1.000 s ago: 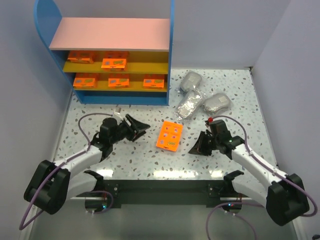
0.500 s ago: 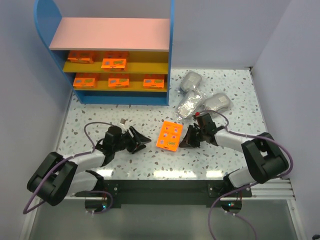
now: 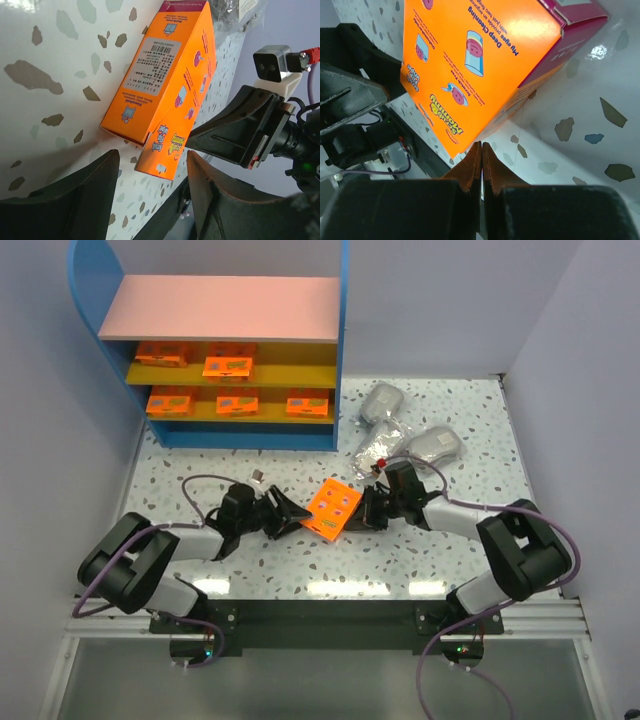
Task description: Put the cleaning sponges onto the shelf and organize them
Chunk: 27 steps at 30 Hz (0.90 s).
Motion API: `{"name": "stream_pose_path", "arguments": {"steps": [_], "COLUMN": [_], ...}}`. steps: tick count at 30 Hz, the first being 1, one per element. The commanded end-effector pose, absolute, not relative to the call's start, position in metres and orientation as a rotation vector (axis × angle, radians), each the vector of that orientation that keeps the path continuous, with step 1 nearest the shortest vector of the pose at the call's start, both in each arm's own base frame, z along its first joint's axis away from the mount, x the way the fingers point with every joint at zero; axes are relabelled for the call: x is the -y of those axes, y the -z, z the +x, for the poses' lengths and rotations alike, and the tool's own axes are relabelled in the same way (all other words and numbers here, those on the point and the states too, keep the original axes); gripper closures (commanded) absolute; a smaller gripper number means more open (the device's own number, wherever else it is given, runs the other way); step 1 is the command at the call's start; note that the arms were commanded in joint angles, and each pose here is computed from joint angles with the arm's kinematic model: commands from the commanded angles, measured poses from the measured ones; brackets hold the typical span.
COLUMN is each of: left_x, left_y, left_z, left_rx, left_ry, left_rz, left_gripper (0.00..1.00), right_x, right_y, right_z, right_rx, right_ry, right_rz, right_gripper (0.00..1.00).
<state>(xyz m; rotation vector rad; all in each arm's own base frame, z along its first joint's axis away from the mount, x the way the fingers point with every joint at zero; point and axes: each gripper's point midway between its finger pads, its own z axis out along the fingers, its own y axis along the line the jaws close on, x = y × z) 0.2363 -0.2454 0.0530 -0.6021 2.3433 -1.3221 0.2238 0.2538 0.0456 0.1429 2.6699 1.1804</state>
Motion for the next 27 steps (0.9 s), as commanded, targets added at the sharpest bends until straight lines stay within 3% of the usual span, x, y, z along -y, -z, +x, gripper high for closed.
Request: {"name": "stream_pose_path", "arguments": {"steps": [1, 4, 7, 8, 11, 19, 27], "left_x": [0.262, 0.267, 0.274, 0.276, 0.280, 0.263, 0.237], "left_y": [-0.076, -0.072, -0.071, -0.072, -0.075, -0.118, -0.212], "left_z": [0.253, 0.256, 0.260, 0.261, 0.260, 0.244, 0.233], "left_rx": [-2.263, -2.277, -2.271, -2.261, -2.257, -2.160, -1.947], "left_ry": [1.409, 1.408, 1.445, 1.462, 1.496, 1.516, 1.548], "left_rz": [-0.518, -0.511, -0.504, -0.496, -0.492, -0.526, -0.589], "left_gripper": [0.39, 0.41, 0.53, 0.72, 1.00, 1.00, 1.00], "right_x": [-0.256, -0.245, -0.234, -0.229, -0.217, -0.197, -0.193], "right_y": [-0.063, -0.064, -0.068, -0.066, -0.077, -0.106, -0.125], "right_z": [0.220, 0.208, 0.193, 0.186, 0.171, 0.146, 0.147], "right_rx": [-2.626, -2.651, -2.664, -2.687, -2.670, -2.606, -2.585], "right_ry": [-1.223, -1.170, -1.133, -1.116, -1.095, -1.079, -1.058], "right_rz": [0.049, 0.042, 0.047, 0.060, 0.074, 0.093, 0.090], "right_gripper": [1.00, 1.00, 1.00, 1.00, 1.00, 1.00, 1.00]}}
